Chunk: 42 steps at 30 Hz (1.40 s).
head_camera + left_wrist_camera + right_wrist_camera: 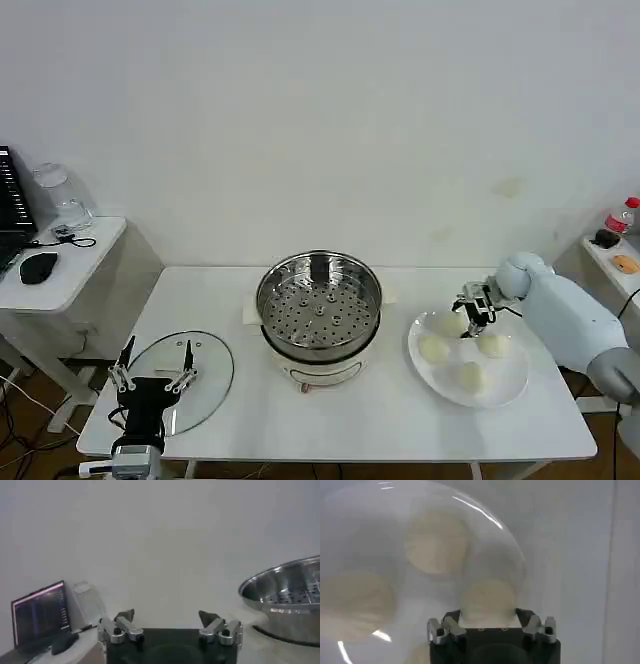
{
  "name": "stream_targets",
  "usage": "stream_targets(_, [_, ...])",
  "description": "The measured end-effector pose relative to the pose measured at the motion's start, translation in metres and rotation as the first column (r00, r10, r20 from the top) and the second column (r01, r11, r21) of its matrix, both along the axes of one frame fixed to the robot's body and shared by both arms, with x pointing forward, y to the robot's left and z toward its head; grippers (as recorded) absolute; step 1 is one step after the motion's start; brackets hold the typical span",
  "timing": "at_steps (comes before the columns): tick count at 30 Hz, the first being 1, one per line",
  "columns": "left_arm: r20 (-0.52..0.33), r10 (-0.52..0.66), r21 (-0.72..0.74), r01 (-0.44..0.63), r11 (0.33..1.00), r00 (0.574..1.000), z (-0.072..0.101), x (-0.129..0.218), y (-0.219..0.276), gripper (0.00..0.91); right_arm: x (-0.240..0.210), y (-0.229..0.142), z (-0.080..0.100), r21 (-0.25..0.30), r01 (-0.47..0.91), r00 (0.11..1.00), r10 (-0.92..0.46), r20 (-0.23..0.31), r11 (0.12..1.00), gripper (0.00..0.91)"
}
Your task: Take steamed baozi put them in steamer then cover it.
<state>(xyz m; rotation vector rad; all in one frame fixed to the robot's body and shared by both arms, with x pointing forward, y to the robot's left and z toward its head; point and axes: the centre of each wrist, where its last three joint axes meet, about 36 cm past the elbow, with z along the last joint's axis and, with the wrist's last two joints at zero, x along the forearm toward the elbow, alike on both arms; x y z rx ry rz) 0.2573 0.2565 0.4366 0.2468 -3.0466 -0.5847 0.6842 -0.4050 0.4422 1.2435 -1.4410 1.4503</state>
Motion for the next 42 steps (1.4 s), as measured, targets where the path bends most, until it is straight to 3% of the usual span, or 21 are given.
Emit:
stream_targets(7, [0.002, 0.002, -0.002, -0.002, 1.0, 1.0, 0.0, -0.001, 0.0, 0.907, 0.001, -0.001, 0.005, -0.004, -0.006, 1.0, 0.006, 0.001, 1.0, 0.605])
stream_targets(12, [-0.003, 0.003, -0.004, -0.003, 1.0, 1.0, -0.002, 0.0, -0.001, 0.907, 0.002, -0.002, 0.025, -0.003, -0.028, 0.999, 0.028, 0.018, 1.0, 0.605])
stream_targets(22, [-0.03, 0.023, -0.018, -0.023, 1.0, 0.999, -0.01, 0.0, 0.005, 0.907, 0.008, 0.004, 0.115, 0.0, -0.12, 0.985, 0.119, 0.123, 0.993, 0.605])
stream_targets(33, [-0.056, 0.044, -0.057, -0.047, 0.997, 0.997, -0.007, 0.0, 0.015, 0.907, 0.015, 0.074, 0.219, 0.014, -0.314, 0.919, 0.3, 0.255, 0.949, 0.605])
stream_targets(38, [-0.085, 0.044, -0.09, -0.051, 0.995, 0.995, -0.006, 0.0, 0.019, 0.907, 0.016, 0.121, 0.244, 0.012, -0.426, 0.866, 0.404, 0.293, 0.905, 0.605])
stream_targets(42, [-0.111, 0.043, -0.119, -0.056, 0.991, 0.993, -0.005, 0.0, 0.022, 0.907, 0.016, 0.163, 0.248, 0.003, -0.52, 0.815, 0.495, 0.3, 0.854, 0.605])
